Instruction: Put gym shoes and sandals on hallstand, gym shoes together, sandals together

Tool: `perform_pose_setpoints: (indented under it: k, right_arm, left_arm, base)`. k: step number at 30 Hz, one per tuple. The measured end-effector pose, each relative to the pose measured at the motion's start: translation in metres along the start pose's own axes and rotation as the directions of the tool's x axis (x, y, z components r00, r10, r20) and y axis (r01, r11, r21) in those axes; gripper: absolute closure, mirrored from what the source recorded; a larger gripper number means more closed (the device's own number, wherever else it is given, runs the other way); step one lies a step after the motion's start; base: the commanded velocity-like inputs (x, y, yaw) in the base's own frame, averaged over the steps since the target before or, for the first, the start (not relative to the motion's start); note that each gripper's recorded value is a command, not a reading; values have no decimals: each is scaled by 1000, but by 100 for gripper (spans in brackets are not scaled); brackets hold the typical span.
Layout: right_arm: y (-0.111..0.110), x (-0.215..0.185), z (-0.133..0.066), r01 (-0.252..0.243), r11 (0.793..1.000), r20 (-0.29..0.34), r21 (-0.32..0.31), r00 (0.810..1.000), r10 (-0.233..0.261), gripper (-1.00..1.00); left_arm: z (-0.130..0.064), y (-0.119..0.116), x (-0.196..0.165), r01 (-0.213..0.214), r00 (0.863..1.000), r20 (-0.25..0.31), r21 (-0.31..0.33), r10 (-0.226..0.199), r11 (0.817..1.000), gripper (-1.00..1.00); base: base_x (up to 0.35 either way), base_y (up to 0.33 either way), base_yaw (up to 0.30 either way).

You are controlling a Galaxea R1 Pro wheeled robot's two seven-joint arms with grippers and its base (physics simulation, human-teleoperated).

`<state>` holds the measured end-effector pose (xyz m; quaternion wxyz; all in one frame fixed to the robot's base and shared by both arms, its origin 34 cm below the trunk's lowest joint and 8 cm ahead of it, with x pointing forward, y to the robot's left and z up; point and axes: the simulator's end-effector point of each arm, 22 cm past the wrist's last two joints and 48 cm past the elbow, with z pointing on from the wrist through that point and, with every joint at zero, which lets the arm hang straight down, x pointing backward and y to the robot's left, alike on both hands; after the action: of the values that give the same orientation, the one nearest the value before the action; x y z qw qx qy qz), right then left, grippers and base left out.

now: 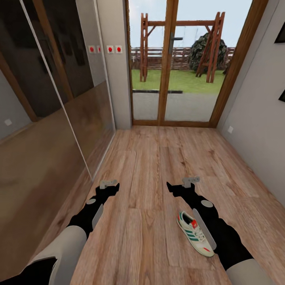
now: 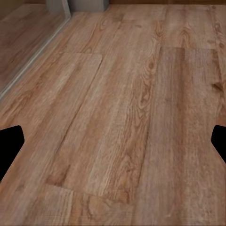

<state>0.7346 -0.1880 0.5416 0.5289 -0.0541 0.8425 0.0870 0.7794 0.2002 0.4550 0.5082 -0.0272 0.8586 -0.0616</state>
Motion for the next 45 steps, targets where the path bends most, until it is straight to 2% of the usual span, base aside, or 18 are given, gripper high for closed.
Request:
perform_pose_setpoints:
  k: [9, 22, 31, 45]
  right_arm:
    - [1, -5, -1, 3, 1000, 11, -2, 1000, -3, -100]
    - [1, -5, -1, 4, 1000, 11, -2, 1000, -4, -100]
    - [1, -5, -1, 4, 1000, 11, -2, 1000, -4, -100]
    - [-1, -6, -1, 5, 1000, 12, 0, 1000, -5, -100]
  left_arm:
    - [0, 0, -9, 1, 1000, 19, 1, -1, 1000, -100]
    - [0, 0, -10, -1, 1000, 20, -1, 1, 1000, -100]
    - [0, 1, -9, -1, 1000, 17, -5, 1, 1000, -100]
    - [0, 0, -9, -1, 1000, 15, -4, 1, 1000, -100]
  base:
    - [188, 122, 0]
    - [272, 170, 0]
    - [304, 33, 0]
    - [81, 0, 0]
